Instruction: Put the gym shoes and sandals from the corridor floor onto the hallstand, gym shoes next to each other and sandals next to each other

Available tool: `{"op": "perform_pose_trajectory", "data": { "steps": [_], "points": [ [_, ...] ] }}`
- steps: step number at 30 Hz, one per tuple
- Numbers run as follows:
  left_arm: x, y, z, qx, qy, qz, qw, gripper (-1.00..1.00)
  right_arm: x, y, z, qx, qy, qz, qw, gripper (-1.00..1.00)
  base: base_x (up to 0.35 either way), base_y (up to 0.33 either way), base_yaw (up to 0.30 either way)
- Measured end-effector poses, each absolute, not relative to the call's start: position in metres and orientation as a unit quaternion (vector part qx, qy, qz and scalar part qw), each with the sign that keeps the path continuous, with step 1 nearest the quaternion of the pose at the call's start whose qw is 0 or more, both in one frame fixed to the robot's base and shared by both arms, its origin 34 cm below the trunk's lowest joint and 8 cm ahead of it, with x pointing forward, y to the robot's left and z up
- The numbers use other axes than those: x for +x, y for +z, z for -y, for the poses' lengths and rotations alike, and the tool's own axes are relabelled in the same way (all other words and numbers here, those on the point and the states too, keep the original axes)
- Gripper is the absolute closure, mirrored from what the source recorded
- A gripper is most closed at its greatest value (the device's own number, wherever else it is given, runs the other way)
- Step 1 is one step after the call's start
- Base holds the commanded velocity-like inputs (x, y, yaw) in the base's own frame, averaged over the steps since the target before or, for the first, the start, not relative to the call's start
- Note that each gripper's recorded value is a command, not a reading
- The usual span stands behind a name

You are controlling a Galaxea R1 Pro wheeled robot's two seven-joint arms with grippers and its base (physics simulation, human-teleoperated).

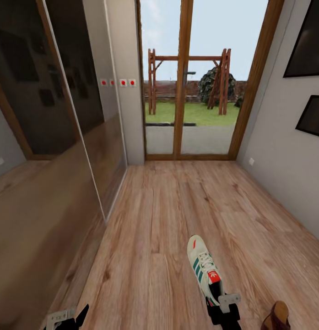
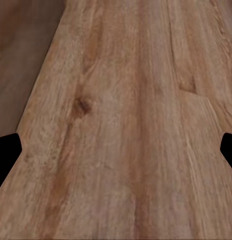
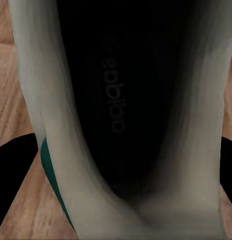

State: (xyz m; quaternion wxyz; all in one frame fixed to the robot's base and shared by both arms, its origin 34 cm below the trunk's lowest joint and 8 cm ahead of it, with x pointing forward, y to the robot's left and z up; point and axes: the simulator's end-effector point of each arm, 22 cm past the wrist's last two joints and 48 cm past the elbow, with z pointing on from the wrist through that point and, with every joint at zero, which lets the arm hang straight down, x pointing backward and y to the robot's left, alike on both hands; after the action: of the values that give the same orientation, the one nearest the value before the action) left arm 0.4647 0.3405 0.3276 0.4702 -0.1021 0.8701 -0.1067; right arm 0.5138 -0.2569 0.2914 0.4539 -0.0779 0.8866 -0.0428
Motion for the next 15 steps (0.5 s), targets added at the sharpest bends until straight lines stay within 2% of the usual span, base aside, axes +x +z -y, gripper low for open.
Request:
{"op": "perform_pose_trajectory", "data": {
  "steps": [15],
  "points": [
    [0.4647, 0.3277, -0.3407, -0.102, -0.107, -0.87, 0.47, -1.0, 0.5139, 0.2915, 0.2571, -0.077, -0.043, -0.887, 0.454, 1.0, 0.338, 0.0, -0.231]
  ]
}}
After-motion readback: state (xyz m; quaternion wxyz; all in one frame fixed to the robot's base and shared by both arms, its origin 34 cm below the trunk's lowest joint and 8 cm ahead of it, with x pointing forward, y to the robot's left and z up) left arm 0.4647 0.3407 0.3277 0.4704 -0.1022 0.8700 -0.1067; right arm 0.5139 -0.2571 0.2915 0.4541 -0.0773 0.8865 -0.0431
